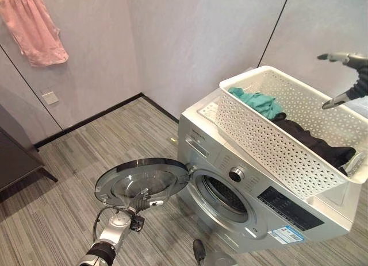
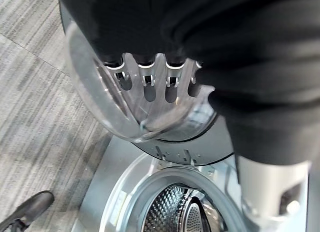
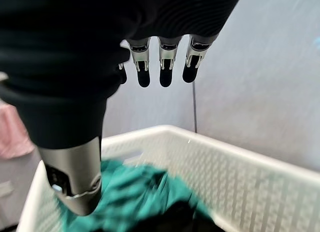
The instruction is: Grab the laundry basket,head to the washer,open it,put in the laundry and shut it.
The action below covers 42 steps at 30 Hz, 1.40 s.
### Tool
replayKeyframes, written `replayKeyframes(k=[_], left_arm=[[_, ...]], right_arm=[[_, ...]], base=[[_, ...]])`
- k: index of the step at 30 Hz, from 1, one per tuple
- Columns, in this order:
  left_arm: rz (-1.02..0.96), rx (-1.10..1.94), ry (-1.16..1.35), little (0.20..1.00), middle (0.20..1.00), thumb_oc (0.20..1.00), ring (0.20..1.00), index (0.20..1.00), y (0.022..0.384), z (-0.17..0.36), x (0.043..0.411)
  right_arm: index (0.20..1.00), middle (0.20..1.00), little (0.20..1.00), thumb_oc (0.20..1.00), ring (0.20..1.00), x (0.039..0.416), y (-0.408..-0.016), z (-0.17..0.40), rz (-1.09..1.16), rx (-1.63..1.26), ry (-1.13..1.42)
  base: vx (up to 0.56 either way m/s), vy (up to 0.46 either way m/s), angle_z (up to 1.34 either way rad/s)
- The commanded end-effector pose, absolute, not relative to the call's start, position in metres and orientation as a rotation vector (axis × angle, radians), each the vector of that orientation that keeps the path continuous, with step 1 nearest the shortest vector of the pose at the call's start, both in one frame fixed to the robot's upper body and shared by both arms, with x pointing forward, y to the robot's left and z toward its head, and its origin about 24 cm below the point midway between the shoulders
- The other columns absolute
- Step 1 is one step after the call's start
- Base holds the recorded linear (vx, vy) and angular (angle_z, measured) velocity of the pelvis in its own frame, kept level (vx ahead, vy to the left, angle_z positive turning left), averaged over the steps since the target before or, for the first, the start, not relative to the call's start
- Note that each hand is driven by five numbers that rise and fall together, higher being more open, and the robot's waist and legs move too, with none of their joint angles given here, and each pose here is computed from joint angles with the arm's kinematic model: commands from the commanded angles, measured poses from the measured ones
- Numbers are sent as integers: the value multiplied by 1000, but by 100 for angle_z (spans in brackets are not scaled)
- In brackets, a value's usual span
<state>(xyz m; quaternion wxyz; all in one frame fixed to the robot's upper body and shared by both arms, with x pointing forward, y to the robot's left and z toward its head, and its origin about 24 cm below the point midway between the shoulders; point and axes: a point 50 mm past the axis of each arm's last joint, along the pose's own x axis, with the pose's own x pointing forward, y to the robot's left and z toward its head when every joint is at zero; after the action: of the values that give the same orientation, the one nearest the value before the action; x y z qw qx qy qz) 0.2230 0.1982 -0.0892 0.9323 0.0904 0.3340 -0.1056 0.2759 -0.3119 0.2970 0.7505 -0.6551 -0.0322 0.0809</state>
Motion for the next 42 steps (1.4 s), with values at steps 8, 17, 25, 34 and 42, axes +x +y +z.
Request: replayKeyframes(k=[8,17,25,34,42], left_arm=[[-198,252,503,1000,1000,1000,1000,1000,225,-49,252],[-172,232,477,1000,1000,1000,1000,1000,234,-41,253],[-179,195,383,1000,1000,1000,1000,1000,236,-20,264],[-186,187,317,1000,1000,1000,1000,1000,237,-4,270],[-190,174,262,1000,1000,1000,1000,1000,228,6,279]], right_arm=[[1000,1000,1000,1000,1000,294,-285,306,263,-1435,-130],[1000,1000,1000,1000,1000,298,-271,317,288,-1481,-165],[1000,1000,1000,1000,1000,300,-261,304,382,-1563,-108],[1000,1000,1000,1000,1000,301,-277,271,497,-1743,177],[736,736,736,736,736,300,-275,214,694,-1677,331]], base=[[-50,10,-12],[-51,-8,6],[-48,-32,7],[-18,-39,5],[-13,-31,3]])
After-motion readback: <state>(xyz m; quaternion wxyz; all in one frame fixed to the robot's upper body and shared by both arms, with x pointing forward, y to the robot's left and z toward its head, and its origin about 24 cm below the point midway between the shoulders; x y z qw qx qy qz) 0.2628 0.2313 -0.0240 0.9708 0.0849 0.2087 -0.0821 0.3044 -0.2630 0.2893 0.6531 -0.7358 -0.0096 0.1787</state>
